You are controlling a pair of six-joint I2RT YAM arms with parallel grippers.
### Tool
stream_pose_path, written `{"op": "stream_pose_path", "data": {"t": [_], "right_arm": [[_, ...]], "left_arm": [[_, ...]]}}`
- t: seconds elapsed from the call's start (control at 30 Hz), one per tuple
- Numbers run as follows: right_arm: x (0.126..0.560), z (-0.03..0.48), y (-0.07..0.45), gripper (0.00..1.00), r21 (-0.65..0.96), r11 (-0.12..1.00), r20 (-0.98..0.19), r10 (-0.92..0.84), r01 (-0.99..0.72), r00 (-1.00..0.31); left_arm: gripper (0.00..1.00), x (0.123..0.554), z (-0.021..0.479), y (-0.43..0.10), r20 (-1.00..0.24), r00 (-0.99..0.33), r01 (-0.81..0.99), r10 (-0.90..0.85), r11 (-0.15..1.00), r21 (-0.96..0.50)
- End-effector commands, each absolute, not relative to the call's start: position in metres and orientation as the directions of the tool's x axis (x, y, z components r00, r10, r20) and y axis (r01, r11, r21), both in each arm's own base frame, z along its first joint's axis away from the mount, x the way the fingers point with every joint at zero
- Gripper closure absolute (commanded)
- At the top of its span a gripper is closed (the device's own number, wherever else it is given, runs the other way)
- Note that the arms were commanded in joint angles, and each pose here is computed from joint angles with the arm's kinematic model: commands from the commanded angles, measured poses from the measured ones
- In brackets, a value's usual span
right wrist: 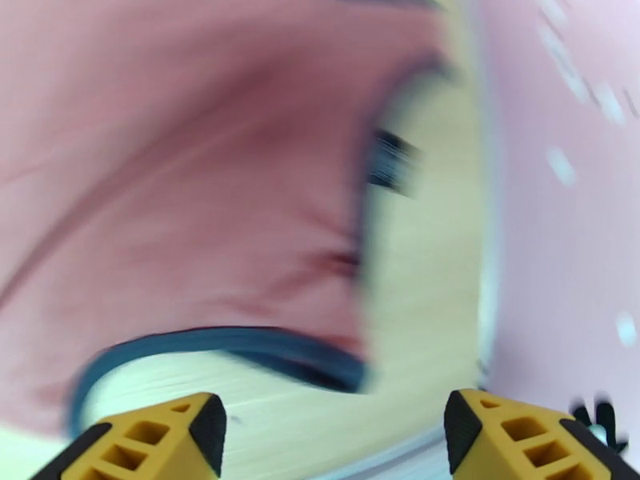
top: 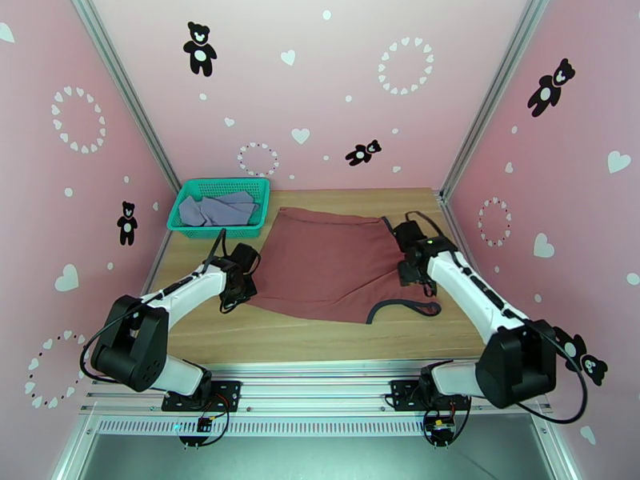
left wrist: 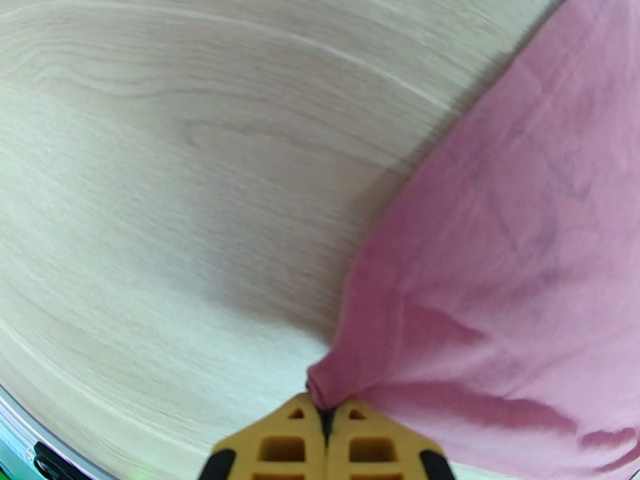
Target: Fold and stack the mixed laundry pile
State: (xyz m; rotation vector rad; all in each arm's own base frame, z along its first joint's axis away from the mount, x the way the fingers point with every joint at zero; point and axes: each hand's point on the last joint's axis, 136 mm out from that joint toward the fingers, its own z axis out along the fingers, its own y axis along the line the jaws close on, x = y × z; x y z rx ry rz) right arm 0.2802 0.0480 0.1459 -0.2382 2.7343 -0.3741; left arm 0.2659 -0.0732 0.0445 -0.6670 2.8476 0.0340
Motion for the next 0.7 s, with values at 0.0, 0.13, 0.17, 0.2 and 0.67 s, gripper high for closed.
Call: {"op": "stream_pose_path", "data": {"t": [0.0, 0.13, 0.17, 0.2, 0.67], "right_arm": [[0.253, 0.129, 0.111, 0.25, -0.130, 0.937, -0.314, -0.350, -0.325, -0.883], [0.220, 0.100, 0.156, 0.25, -0.119, 0.869, -0.260, -0.494, -0.480, -0.830], [0.213, 0.093, 0.163, 0.25, -0.136, 0.847, -0.243, -0.531, -0.513, -0.812], [0.208, 0.085, 0.166, 0.27, -0.161, 0.831, -0.222, -0.557, -0.533, -0.801], [0.179, 0.034, 0.186, 0.36, -0.254, 0.730, -0.063, -0.668, -0.635, -0.742]], "left_arm": [[1.00, 0.273, 0.056, -0.073, -0.235, -0.871, -0.436, -0.432, 0.899, -0.039], [1.00, 0.276, 0.061, -0.070, -0.245, -0.874, -0.428, -0.419, 0.903, -0.018], [1.00, 0.276, 0.062, -0.069, -0.248, -0.875, -0.427, -0.417, 0.904, -0.013], [1.00, 0.277, 0.063, -0.069, -0.250, -0.876, -0.425, -0.413, 0.905, -0.008], [1.00, 0.280, 0.075, -0.045, -0.285, -0.865, -0.452, -0.412, 0.888, 0.086]]}}
